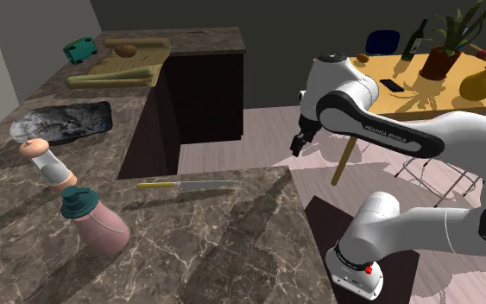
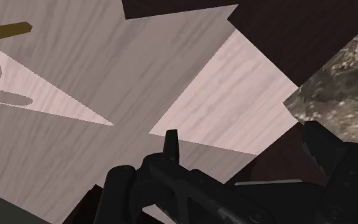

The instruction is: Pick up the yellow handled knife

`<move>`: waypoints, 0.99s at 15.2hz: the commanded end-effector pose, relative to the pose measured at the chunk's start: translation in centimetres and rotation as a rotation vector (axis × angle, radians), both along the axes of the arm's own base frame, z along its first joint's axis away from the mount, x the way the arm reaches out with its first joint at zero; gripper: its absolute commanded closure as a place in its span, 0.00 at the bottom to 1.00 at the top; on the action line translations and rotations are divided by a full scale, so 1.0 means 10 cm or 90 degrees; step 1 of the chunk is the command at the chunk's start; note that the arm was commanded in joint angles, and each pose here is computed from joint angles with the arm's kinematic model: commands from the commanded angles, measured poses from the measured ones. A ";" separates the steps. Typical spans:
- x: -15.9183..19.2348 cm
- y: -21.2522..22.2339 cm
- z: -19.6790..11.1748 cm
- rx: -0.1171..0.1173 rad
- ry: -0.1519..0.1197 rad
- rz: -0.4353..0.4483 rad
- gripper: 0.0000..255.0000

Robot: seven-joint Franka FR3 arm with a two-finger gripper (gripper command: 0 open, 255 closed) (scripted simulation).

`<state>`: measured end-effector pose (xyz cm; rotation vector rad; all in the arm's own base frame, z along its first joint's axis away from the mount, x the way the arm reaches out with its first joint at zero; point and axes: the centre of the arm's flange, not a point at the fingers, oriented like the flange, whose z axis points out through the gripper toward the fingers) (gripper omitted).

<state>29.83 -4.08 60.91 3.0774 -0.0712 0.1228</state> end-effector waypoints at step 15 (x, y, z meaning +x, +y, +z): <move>1.32 1.25 0.04 0.009 0.022 0.227 0.00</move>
